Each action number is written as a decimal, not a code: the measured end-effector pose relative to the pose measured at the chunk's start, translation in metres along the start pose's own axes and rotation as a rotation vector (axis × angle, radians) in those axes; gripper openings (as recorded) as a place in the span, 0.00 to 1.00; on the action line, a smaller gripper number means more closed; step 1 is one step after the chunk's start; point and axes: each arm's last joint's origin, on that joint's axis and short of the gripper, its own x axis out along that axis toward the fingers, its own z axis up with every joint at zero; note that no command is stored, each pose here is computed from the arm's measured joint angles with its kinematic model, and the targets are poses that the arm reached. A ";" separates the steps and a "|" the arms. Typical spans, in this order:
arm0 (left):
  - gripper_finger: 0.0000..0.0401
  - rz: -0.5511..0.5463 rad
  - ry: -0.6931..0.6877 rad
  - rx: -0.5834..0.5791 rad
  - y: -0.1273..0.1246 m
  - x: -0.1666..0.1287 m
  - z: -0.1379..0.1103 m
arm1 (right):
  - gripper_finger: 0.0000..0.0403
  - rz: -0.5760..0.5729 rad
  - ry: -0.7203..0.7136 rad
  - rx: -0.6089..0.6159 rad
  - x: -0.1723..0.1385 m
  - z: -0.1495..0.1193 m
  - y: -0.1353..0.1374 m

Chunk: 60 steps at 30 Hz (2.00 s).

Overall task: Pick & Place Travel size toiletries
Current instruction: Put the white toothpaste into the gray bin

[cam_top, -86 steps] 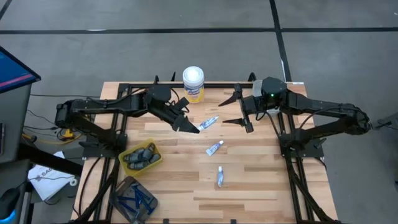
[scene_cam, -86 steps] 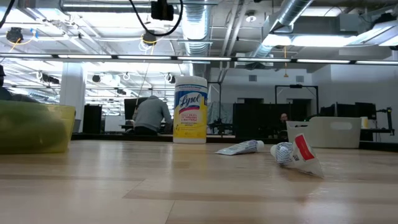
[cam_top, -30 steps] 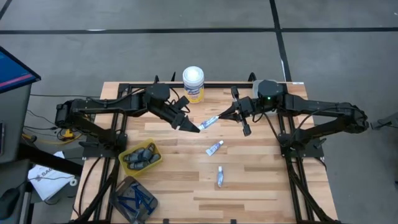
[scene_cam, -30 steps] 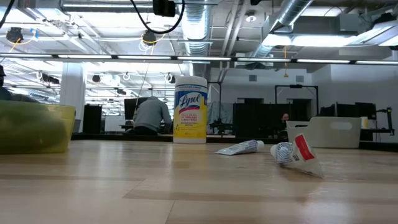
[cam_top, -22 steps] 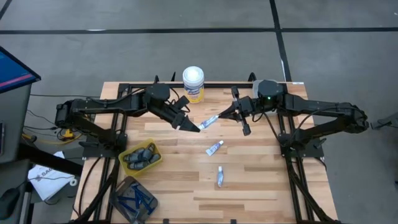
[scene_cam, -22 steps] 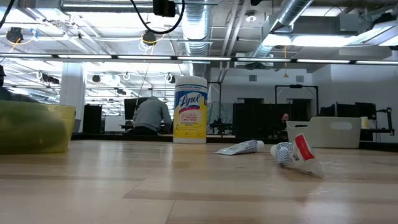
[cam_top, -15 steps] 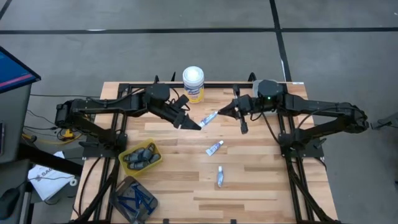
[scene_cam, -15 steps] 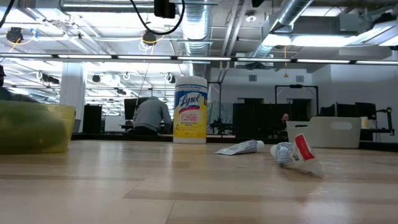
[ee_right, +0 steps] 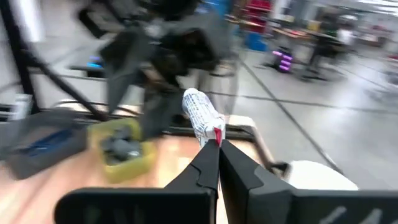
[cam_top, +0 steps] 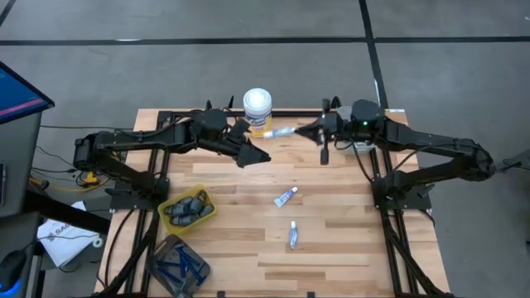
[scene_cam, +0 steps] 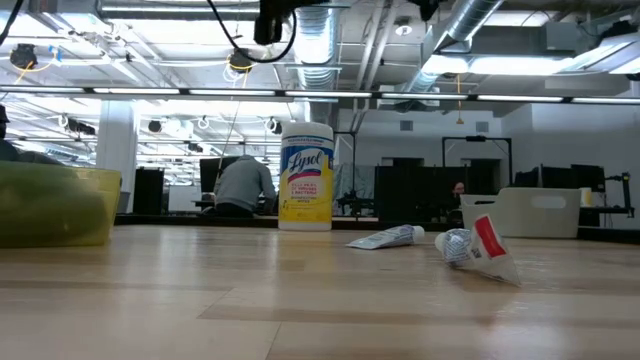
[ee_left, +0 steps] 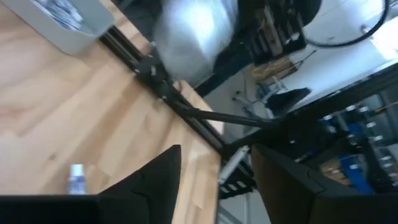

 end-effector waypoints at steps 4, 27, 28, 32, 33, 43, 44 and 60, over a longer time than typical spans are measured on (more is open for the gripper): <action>0.50 0.033 -0.004 0.034 0.005 -0.002 0.003 | 0.00 -0.191 0.058 0.021 -0.016 0.000 -0.012; 0.48 0.121 -0.078 0.169 0.009 -0.002 0.006 | 0.00 -0.989 1.144 0.286 -0.064 -0.138 -0.082; 0.49 0.121 -0.077 0.169 0.009 -0.002 0.006 | 0.00 -0.995 1.166 0.293 -0.064 -0.143 -0.085; 0.50 0.120 -0.077 0.167 0.009 -0.002 0.006 | 0.00 -1.021 1.235 0.325 -0.066 -0.156 -0.097; 0.50 0.120 -0.077 0.166 0.009 -0.002 0.006 | 0.00 -1.016 1.251 0.328 -0.066 -0.159 -0.100; 0.50 0.119 -0.076 0.165 0.009 -0.002 0.006 | 0.20 -0.905 1.290 0.424 -0.071 -0.172 -0.111; 0.51 0.119 -0.077 0.165 0.009 -0.002 0.006 | 0.25 -0.898 1.287 0.433 -0.071 -0.172 -0.112; 0.49 0.118 -0.075 0.164 0.009 -0.002 0.006 | 0.57 -0.180 0.859 0.309 -0.027 -0.109 -0.041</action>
